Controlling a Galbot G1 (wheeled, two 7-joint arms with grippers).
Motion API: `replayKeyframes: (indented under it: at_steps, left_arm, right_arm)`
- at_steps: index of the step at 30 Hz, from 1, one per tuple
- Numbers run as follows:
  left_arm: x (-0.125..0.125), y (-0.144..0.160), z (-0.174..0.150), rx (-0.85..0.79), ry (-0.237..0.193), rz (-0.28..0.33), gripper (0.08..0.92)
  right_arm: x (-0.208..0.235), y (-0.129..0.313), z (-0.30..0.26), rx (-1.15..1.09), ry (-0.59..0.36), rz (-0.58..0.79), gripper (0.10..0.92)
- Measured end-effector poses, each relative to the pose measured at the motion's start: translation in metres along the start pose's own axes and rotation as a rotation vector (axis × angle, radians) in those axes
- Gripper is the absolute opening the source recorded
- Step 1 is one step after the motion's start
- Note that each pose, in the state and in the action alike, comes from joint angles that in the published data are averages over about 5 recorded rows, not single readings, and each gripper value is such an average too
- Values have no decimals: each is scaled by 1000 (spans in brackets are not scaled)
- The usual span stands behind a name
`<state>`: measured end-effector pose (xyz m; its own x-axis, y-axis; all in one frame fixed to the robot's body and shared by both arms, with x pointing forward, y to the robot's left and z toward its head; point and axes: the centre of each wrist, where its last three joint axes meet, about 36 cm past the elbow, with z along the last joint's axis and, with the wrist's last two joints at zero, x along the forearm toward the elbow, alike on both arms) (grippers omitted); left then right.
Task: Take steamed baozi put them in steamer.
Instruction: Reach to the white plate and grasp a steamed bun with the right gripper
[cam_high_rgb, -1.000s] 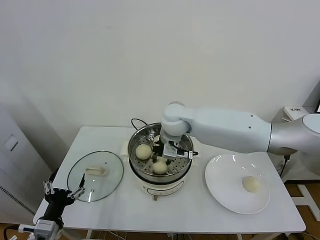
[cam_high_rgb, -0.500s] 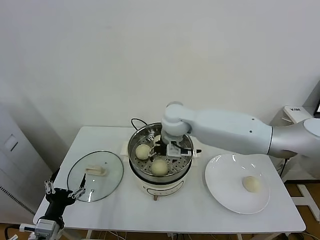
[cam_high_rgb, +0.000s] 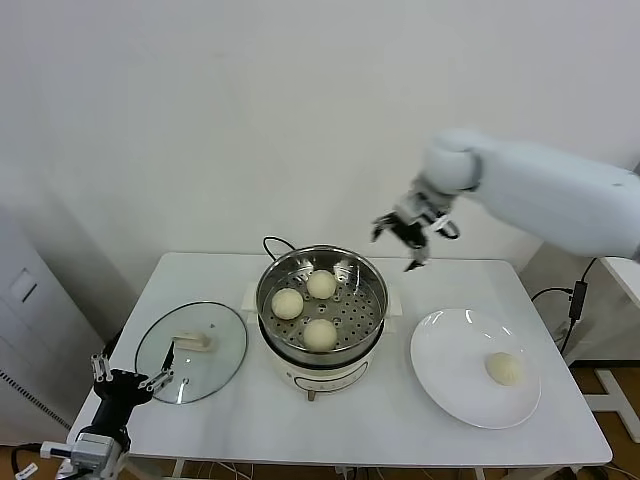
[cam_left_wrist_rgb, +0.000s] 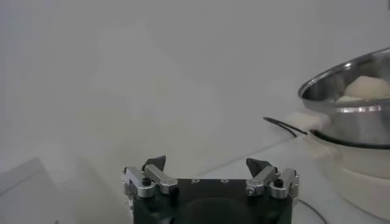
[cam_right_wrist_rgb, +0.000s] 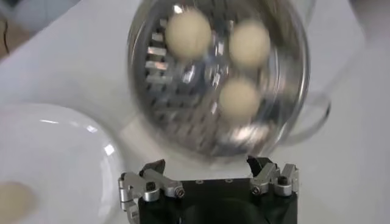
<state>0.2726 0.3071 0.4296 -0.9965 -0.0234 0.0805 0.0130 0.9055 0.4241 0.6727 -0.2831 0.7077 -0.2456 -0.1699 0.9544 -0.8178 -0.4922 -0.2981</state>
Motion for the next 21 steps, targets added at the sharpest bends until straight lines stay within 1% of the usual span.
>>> replayKeyframes:
  at_steps: [5, 9, 15, 21]
  left_arm:
    - [-1, -2, -1, 1, -4, 3, 823]
    - [-1, -3, -3, -4, -7, 6, 823]
    - [-1, -3, -4, -10, -10, 7, 823]
    - [1, -2, -3, -19, -5, 8, 823]
  right_arm:
    - [-25, 59, 63, -204, 31, -37, 823]
    - [-56, 107, 95, -322, 39, -74, 823]
    - [-100, 161, 115, -419, 46, -118, 823]
    - [-134, 195, 120, -476, 56, -151, 823]
